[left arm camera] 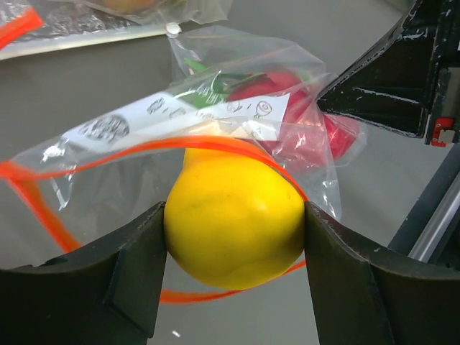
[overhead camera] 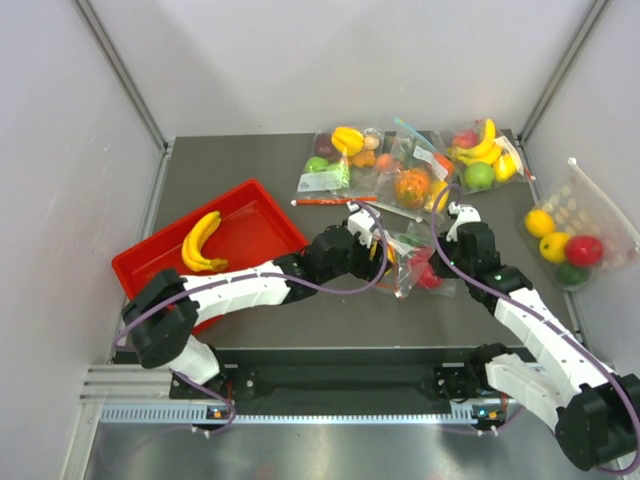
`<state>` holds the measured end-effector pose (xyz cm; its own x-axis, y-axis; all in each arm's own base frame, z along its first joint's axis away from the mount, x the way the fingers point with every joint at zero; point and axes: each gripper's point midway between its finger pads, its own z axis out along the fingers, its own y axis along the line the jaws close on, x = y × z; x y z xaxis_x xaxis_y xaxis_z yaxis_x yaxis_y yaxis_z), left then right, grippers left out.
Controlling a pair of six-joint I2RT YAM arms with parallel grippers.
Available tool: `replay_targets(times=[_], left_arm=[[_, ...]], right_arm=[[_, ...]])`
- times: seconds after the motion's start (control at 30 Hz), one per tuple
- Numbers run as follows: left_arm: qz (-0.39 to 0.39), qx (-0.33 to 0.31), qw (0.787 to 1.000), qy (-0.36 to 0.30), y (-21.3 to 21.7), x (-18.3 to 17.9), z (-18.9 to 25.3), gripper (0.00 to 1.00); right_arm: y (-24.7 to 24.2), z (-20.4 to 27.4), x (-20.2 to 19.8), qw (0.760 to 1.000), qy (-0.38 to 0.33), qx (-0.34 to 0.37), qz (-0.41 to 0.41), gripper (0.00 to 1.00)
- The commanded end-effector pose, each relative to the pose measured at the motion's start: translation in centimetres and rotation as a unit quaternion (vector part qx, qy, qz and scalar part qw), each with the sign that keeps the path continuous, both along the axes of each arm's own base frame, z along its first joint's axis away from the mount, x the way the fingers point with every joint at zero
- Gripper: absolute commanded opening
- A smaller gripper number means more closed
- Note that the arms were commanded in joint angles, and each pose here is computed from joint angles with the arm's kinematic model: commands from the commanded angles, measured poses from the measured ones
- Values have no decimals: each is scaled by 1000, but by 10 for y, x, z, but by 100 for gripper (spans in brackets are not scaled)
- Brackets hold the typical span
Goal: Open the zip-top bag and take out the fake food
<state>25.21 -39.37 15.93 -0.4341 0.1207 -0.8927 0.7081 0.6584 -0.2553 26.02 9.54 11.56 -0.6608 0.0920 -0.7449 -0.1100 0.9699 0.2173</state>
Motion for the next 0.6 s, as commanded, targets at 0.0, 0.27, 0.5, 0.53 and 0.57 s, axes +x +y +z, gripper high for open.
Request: replay_targets(times=[0.0, 0.27, 0.5, 0.53, 0.57], left_arm=[[5, -23, 1000, -1, 12, -3, 22, 29], [65, -17, 998, 2, 73, 6, 27, 30], [152, -23, 988, -5, 150, 25, 39, 30], [164, -26, 986, -7, 159, 28, 40, 30], [188, -18, 982, 1, 177, 35, 36, 30]], right_arm=[[-4, -1, 1, 1000, -1, -10, -9, 0], [-5, 3, 3, 1000, -7, -10, -13, 0], [-5, 1, 4, 1000, -4, -12, -13, 0], [-4, 0, 4, 1000, -3, -13, -11, 0], [-4, 0, 5, 1000, -2, -12, -10, 0]])
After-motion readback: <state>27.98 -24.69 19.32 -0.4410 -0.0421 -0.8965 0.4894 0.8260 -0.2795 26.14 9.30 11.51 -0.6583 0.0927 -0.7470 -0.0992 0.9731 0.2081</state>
